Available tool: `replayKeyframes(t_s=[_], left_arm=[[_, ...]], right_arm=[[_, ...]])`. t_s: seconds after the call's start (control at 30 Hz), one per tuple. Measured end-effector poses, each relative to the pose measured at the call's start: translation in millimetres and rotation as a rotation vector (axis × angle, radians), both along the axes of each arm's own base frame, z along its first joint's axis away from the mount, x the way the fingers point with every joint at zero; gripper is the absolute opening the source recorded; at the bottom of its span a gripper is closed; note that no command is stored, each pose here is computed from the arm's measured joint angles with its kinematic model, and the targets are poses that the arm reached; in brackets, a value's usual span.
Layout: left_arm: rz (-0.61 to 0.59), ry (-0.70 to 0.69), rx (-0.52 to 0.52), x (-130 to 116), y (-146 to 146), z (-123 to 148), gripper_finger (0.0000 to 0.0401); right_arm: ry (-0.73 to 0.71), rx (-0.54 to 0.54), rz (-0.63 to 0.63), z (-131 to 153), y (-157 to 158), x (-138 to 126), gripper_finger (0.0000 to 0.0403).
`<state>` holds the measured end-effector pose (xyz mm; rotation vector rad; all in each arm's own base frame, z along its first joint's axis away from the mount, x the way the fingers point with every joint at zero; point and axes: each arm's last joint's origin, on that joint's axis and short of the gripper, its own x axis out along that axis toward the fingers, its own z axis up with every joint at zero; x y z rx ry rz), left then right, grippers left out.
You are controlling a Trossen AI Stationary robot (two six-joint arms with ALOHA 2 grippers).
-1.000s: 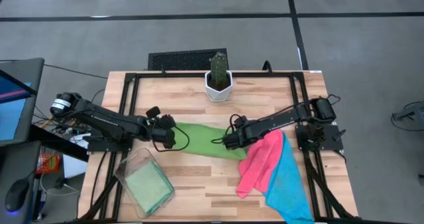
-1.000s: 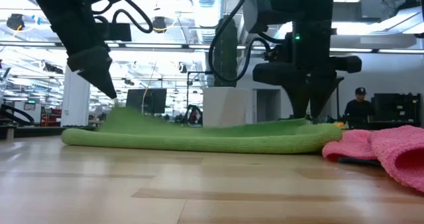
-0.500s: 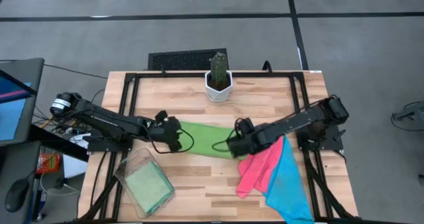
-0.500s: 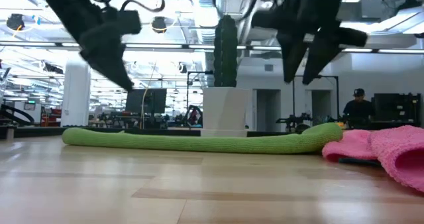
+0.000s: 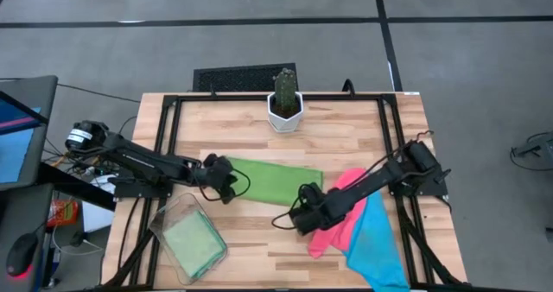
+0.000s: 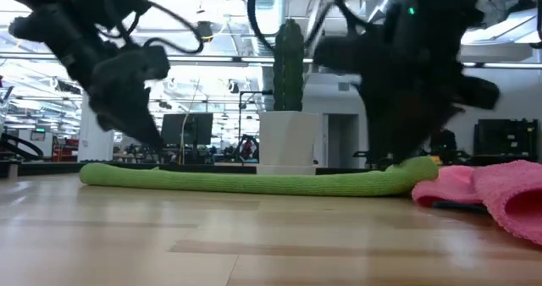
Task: Fold microfiber towels
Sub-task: Fold the green microfiber cloth
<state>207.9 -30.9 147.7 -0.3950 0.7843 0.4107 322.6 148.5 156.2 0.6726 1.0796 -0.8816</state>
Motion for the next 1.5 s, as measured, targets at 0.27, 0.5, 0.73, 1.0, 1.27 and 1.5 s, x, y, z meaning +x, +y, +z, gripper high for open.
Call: replayKeyframes(t_s=[0.27, 0.5, 0.73, 1.0, 1.27, 1.5], left_arm=[[0.042, 0.066, -0.046, -16, 2, -20, 0.0002], [0.063, 0.098, -0.051, -24, 4, -28, 0.0004], [0.087, 0.124, -0.016, -26, 6, -30, 0.0004], [0.098, 0.183, 0.013, -31, 7, -31, 0.0004], [0.109, 0.177, 0.022, -31, 8, -31, 0.0004], [0.130, 0.170, 0.009, -31, 8, -31, 0.0004]], right_arm=[[0.003, 0.018, -0.034, 2, 1, -3, 0.0130], [-0.110, -0.010, -0.036, 32, -2, -8, 0.0120], [-0.054, -0.027, -0.032, 19, -10, -3, 0.0120], [0.166, 0.030, -0.091, 2, -29, -9, 0.0120], [0.085, -0.053, -0.090, 39, -49, -17, 0.0120], [0.025, -0.046, -0.003, 48, -75, -3, 0.0120]])
